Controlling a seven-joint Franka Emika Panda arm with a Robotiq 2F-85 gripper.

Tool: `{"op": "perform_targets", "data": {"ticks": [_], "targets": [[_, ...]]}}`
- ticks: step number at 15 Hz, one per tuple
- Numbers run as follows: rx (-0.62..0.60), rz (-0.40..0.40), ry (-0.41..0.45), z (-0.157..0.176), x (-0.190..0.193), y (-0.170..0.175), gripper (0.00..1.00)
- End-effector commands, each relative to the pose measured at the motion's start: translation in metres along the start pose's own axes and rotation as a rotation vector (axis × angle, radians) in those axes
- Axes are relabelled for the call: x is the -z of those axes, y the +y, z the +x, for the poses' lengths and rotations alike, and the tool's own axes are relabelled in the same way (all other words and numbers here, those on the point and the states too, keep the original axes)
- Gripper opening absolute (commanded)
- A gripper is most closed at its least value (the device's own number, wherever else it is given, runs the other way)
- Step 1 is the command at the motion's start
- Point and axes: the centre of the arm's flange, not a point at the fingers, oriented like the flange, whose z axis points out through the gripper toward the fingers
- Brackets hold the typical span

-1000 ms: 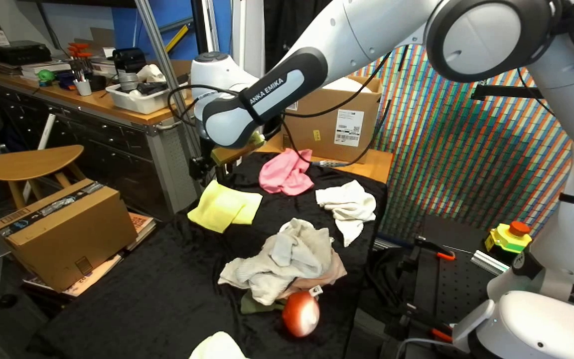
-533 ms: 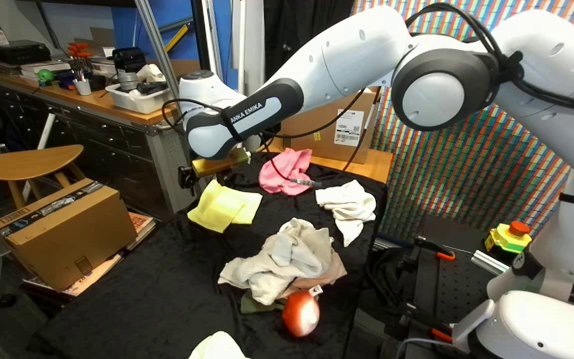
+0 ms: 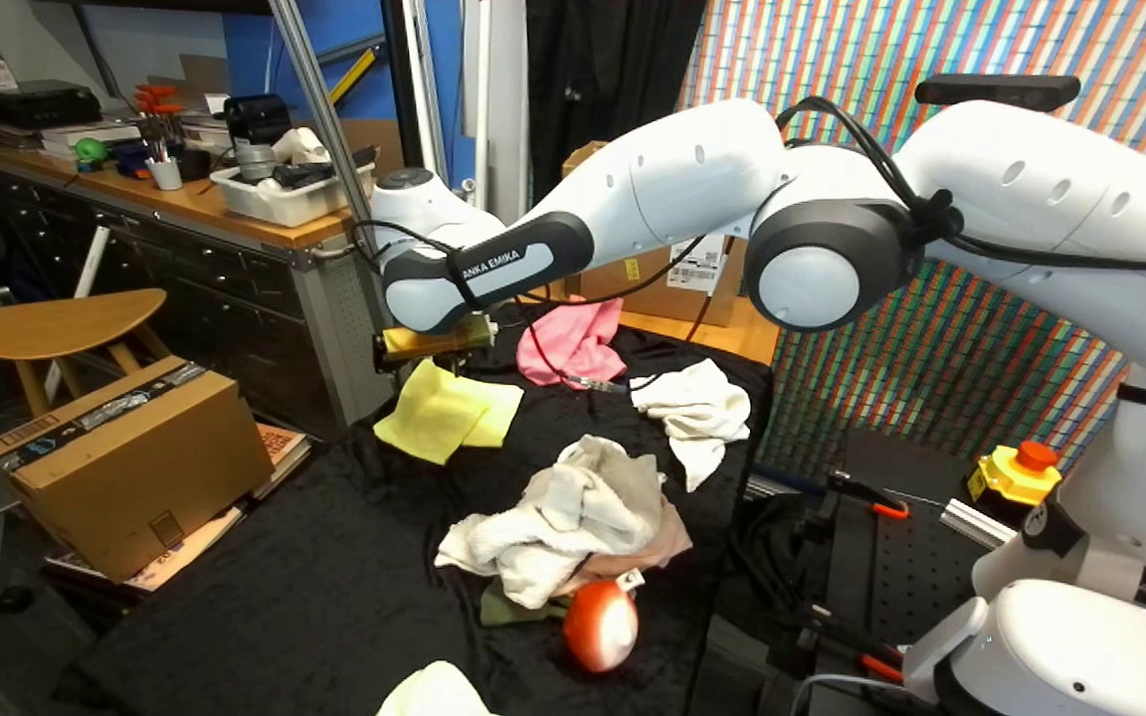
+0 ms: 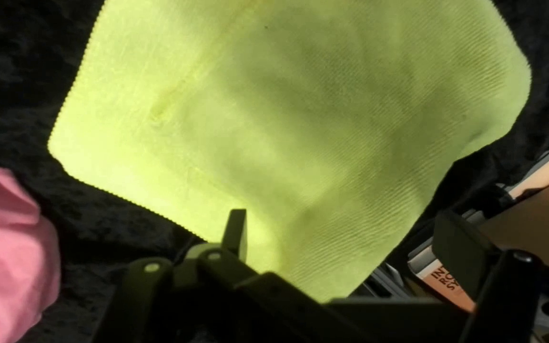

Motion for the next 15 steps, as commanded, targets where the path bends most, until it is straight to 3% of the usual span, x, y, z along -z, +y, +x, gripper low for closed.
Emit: {"op": "perform_targets", "data": {"ticks": [1, 15], "targets": [[-0.082, -0.008, 0.014, 0.044, -0.023, -0.029, 1.00], [-0.163, 0.015, 0.033, 0.054, -0.036, -0.038, 1.00]]}}
